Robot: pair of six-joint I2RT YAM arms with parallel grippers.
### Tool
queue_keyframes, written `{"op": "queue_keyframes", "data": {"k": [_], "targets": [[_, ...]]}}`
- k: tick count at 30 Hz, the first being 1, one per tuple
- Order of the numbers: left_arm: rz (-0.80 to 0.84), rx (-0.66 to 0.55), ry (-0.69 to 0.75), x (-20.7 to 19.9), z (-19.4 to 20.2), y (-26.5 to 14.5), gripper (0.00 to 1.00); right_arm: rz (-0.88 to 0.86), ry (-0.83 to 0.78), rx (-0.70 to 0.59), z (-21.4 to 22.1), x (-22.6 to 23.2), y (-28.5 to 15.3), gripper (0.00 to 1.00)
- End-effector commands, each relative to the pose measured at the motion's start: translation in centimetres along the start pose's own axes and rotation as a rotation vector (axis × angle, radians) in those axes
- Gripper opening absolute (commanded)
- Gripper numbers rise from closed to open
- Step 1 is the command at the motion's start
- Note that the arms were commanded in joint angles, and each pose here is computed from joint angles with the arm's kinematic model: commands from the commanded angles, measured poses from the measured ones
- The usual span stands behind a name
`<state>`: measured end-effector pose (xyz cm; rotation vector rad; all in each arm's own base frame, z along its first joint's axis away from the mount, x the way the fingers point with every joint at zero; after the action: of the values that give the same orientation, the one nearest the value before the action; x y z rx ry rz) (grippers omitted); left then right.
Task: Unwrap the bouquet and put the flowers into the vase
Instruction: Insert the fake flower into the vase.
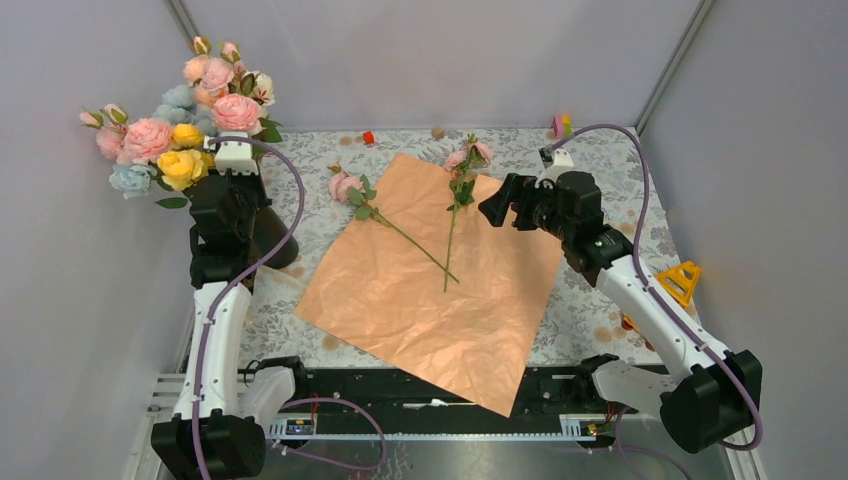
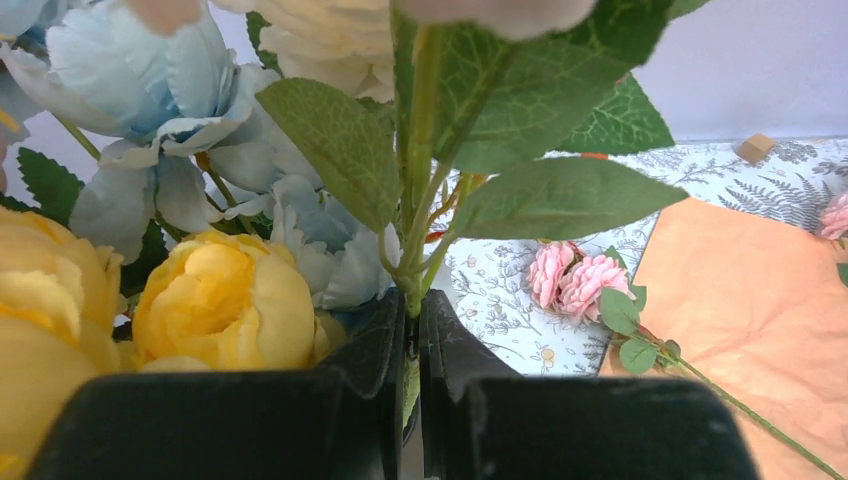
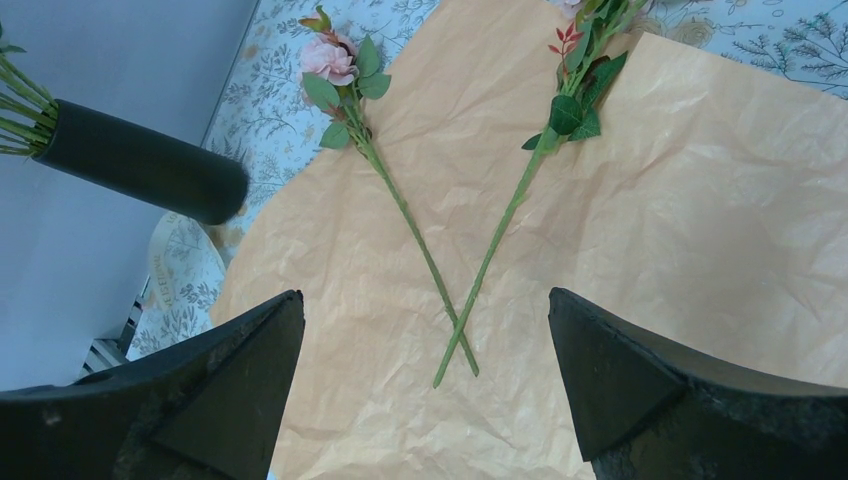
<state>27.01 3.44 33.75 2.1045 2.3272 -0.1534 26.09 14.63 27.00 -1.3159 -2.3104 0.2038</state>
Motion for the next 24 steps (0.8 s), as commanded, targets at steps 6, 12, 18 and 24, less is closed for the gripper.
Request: {"op": "queue_keyframes", "data": {"k": [6, 12, 18, 24], "targets": [[-0.078, 0.002, -0.009, 0.8, 1.2, -0.3, 0.01, -0.054, -0.001, -0.071, -2.3, 0.8, 0.2, 0.97], [-0.099, 0.023, -0.009, 1.1, 2.3, -0.3, 0.02, -0.055, 0.006, -0.062, -2.1, 0.8, 0.3, 0.97], [-0.117, 0.030, -0.014, 1.2, 2.8, -0.5, 0.04, -0.054, 0.006, -0.059, -2.0, 0.8, 0.3, 0.97], [-0.103, 0.008, -0.034, 0.9, 1.2, -1.2, 0.16, -0.055, 0.007, -0.062, -1.9, 0.8, 0.2, 0.97]]}}
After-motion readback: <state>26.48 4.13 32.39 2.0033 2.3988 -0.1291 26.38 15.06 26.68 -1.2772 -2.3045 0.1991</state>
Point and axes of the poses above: each gripper's point midway between its finger pads, its own y axis out along the fingers, its own x axis along the line the jaws close on, z = x × y, the point moved 8 cm from there along -y, back along the fingers, and after that the axes turned 11 degrees about -y, right-handed, at the moved point
